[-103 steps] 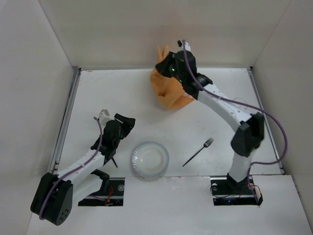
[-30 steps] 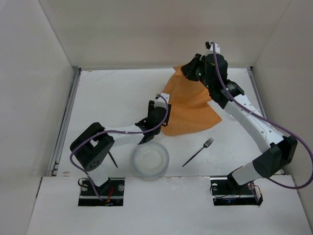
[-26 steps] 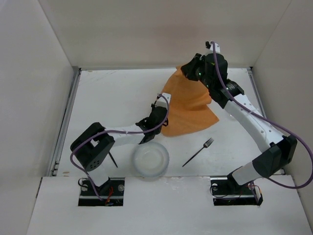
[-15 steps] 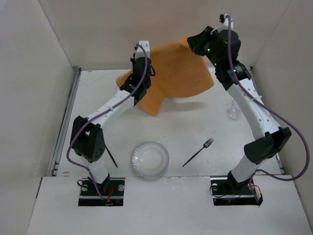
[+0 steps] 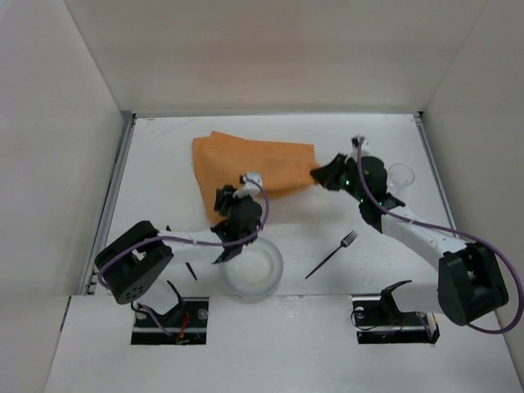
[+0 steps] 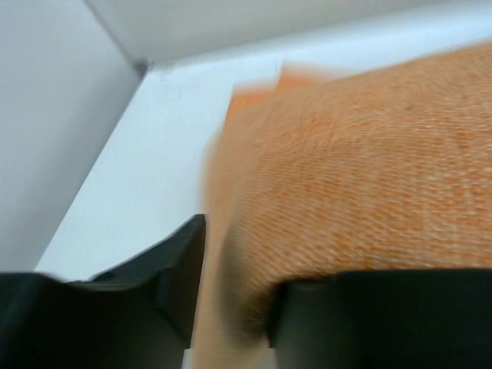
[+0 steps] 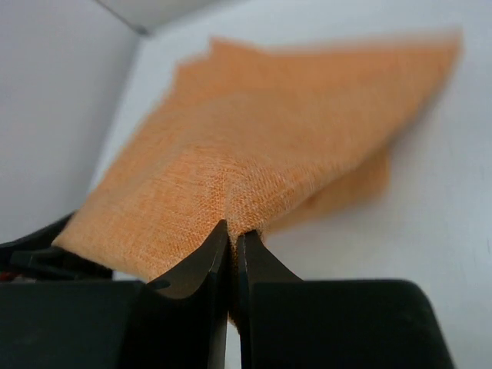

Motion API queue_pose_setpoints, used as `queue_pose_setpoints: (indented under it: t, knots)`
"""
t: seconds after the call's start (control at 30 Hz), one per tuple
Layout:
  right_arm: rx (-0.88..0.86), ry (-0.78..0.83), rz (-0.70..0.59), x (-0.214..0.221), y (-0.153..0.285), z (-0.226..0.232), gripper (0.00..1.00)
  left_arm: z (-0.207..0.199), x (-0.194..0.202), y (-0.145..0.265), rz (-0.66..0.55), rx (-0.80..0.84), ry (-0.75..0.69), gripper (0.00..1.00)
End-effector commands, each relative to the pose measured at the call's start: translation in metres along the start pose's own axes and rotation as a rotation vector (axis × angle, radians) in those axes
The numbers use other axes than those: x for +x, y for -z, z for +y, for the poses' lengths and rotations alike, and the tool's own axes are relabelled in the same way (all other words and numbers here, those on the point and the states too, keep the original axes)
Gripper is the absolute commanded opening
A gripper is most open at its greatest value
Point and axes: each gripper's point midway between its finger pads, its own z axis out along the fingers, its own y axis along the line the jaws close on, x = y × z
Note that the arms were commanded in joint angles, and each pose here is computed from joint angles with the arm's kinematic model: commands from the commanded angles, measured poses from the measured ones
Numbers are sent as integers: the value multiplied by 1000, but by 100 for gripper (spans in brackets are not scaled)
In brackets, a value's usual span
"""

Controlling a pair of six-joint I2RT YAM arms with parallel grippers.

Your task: Set the dinner table for one person

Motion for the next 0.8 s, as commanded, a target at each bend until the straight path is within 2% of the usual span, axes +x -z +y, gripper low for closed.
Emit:
queue_pose_setpoints:
  t: [0.0,0.13,0.2,0.4,0.6,0.77]
  knots:
    - [-76,-71,-69,7,17,4,2,32,5,39,-22,-158,126,38]
    - [-56,-98,-15,37,35,-3,3,42,8,75,-48,-71,104,48]
    - [-38,-100,1,42,40,-7,4,47,7,87,-56,-39,104,50]
    - [31,-107,-8,30,42,-24,3,63,-19,102,-85,30,245,55]
    - [91,-107,44,47,40,-37,3,29,-95,118,-129,197,403,56]
    - [82,-133,62,51,35,-33,3,-21,-185,135,-229,514,627,61]
